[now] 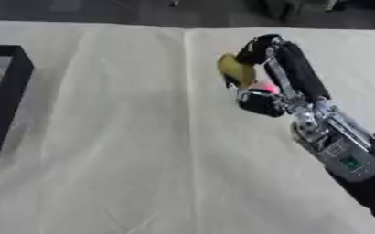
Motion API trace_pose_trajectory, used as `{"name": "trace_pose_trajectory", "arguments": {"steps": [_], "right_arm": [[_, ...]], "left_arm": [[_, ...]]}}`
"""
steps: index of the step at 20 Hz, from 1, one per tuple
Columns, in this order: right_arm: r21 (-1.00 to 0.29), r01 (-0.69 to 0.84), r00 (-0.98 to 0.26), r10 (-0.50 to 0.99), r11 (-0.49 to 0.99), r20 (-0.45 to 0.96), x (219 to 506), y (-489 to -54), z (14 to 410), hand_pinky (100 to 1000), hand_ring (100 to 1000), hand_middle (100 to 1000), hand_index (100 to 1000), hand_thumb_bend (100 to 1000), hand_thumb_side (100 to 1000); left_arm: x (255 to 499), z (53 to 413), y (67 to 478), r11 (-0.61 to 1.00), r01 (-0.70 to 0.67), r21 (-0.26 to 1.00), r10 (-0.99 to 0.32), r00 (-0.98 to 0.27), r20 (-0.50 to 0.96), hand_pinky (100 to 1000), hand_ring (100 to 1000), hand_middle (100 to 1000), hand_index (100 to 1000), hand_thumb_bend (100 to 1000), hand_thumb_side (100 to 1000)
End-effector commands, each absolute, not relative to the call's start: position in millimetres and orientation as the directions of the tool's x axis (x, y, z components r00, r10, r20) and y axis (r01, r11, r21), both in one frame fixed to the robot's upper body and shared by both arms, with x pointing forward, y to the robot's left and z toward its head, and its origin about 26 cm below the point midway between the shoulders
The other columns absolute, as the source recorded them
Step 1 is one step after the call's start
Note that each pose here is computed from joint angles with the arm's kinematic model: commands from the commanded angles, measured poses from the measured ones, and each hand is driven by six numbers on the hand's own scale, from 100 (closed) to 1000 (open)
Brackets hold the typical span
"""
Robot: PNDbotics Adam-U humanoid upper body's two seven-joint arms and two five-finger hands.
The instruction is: Pick up the objects with one hand, pass them to the other hand, and then place them into the box on the other side of the table.
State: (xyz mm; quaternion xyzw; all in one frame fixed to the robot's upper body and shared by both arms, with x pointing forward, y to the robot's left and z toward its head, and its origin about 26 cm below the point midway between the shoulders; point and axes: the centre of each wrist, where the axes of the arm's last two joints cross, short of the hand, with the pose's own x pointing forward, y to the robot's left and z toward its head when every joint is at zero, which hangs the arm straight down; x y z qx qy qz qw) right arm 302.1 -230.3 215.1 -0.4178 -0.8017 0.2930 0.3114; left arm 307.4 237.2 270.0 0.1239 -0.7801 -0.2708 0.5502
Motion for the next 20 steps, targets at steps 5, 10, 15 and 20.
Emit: {"name": "trace_pose_trajectory", "arguments": {"steps": [5,10,15,20], "right_arm": [[-0.591,0.551,-0.575,0.781,0.589,0.242,298,-197,220,545,516,410,529,100,100],[-0.558,0.526,-0.666,0.719,0.642,0.2,295,-180,216,553,516,412,529,100,100],[-0.563,0.497,-0.729,0.67,0.66,0.143,292,-167,212,572,519,415,528,100,100],[-0.58,0.5,-0.756,0.65,0.643,0.07,289,-157,210,584,520,416,526,100,100]], "left_arm": [[303,289,230,0.729,0.164,0.664,-0.58,-0.368,0.727,901,739,762,905,373,794],[301,292,213,0.636,0.229,0.737,-0.646,-0.364,0.671,896,751,776,909,377,765],[299,300,188,0.521,0.276,0.807,-0.675,-0.446,0.588,915,778,805,922,511,679],[294,307,162,0.444,0.238,0.864,-0.706,-0.5,0.501,927,790,806,926,492,643]]}}
